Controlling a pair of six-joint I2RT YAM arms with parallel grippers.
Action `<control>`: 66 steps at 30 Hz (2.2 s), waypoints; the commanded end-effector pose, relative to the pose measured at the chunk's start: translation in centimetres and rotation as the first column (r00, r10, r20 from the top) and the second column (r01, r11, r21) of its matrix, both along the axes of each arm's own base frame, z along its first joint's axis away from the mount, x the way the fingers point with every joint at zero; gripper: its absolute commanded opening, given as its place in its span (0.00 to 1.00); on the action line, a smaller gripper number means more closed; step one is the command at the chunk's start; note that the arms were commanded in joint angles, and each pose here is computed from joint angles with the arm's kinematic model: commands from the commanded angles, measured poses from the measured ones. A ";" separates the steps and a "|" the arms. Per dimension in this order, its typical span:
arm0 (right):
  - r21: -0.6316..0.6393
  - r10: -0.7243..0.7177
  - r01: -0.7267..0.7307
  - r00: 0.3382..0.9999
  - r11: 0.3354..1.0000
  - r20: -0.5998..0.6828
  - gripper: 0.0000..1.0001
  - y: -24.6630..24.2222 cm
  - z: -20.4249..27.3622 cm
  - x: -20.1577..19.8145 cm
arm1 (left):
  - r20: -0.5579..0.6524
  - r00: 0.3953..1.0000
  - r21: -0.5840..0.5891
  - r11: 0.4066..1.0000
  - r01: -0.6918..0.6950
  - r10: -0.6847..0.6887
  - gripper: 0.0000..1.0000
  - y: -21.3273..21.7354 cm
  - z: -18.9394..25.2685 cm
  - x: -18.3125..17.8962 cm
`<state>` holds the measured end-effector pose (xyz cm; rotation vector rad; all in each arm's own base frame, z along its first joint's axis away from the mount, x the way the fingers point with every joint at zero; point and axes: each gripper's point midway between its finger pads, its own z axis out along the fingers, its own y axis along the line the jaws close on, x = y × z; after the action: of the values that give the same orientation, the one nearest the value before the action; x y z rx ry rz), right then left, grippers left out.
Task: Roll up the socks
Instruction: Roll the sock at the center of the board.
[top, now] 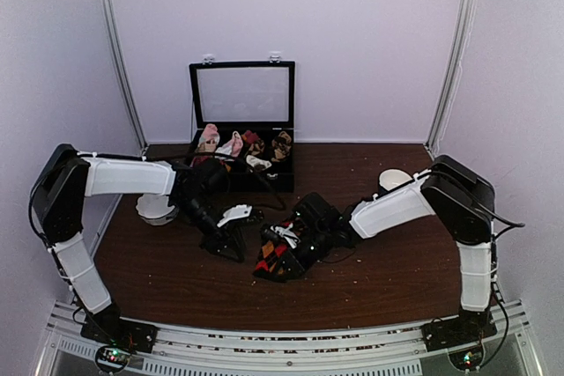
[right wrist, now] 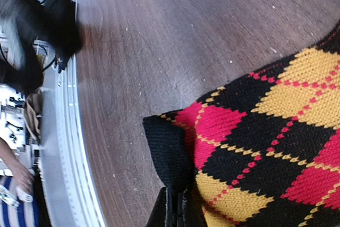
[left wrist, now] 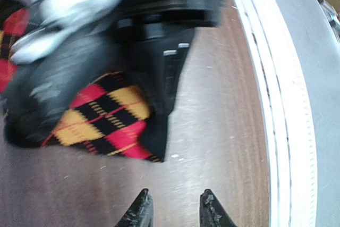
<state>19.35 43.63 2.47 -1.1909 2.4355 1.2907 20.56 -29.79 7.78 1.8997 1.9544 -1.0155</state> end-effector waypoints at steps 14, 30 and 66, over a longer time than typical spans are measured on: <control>-0.247 -0.227 0.147 0.913 0.958 -0.338 0.00 -2.2 -5.4 0.3 | 0.398 0.909 0.151 0.986 0.069 -0.125 0.29 -3.8 -4.5 0.7; -0.234 -0.272 0.195 0.891 0.952 -0.363 0.00 -1.8 -4.8 1.4 | 0.297 0.931 0.198 0.967 0.159 -0.214 0.17 -4.0 -6.8 -1.4; -0.183 -0.399 0.555 0.755 0.811 0.521 1.00 -14.8 3.6 2.4 | -0.178 0.979 0.411 0.911 -0.019 0.101 0.00 -2.8 -10.5 1.3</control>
<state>20.54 31.95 4.15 -0.6898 2.5250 0.7297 20.33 -35.11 1.22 1.9514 2.3374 -1.1530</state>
